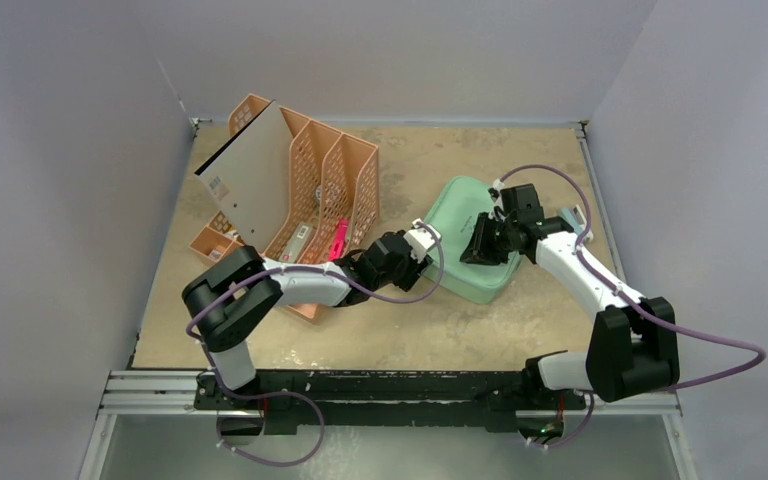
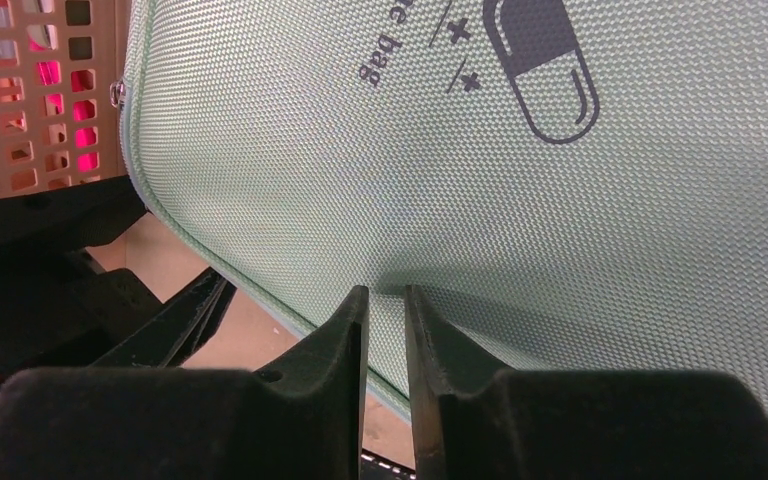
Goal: Organize the medicine kit
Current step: Zip the medicine box at the center of the board.
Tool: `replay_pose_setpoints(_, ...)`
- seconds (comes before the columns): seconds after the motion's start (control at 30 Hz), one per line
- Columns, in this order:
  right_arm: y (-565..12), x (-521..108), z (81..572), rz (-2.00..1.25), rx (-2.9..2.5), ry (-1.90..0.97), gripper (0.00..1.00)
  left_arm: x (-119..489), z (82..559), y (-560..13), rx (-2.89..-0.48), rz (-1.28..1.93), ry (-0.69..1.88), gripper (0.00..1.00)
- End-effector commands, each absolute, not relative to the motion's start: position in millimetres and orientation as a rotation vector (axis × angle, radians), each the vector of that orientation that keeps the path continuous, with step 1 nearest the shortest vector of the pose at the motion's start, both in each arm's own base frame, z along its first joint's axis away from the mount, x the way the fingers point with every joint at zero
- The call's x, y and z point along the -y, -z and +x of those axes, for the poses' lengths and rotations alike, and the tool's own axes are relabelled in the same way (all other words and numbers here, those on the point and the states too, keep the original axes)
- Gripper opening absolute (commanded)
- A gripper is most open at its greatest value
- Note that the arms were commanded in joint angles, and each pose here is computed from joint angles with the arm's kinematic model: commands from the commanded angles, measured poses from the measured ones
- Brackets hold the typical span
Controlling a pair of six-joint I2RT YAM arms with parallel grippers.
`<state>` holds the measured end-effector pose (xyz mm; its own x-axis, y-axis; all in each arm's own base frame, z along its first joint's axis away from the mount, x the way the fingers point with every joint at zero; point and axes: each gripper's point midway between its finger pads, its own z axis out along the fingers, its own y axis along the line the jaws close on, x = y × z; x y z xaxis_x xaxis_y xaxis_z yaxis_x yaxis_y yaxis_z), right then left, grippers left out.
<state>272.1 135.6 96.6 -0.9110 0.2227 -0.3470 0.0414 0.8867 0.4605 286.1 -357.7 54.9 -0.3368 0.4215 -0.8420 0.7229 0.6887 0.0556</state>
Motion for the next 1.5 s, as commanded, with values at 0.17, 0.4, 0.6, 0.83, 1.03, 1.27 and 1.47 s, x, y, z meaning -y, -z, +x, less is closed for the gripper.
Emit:
replay_pose_setpoints(0.17, -70.8, -122.1, 248.7, 0.192, -2.781, -0.536, 0.23, 383.6, 297.1, -91.9, -1.802, 0.942, 0.480, 0.47)
replay_pose_setpoints(0.4, -71.5, -124.7, 250.1, 0.198, -2.785, -0.553, 0.23, 387.1, 295.4, -95.2, -1.788, 0.987, 0.485, 0.12)
replay_pose_setpoints(0.6, -102.5, -149.3, 252.3, 0.174, -2.720, -0.746, 0.25, 380.8, 292.0, -105.4, -1.772, 0.956, 0.493, 0.00)
replay_pose_setpoints(0.83, -129.5, -178.2, 260.4, 0.225, -2.641, -0.933, 0.32, 387.2, 274.2, -116.2, -1.729, 0.923, 0.538, 0.00)
replay_pose_setpoints(1.03, -132.5, -185.2, 270.9, 0.227, -2.654, -0.885, 0.33, 397.1, 251.1, -119.8, -1.714, 0.913, 0.549, 0.00)
replay_pose_setpoints(1.27, -117.6, -174.0, 273.7, 0.215, -2.667, -0.769, 0.32, 390.2, 249.0, -111.0, -1.784, 0.842, 0.535, 0.00)
replay_pose_setpoints(1.47, -86.2, -147.7, 243.8, 0.215, -2.839, -0.579, 0.33, 373.4, 254.0, -114.9, -1.827, 0.798, 0.479, 0.12)
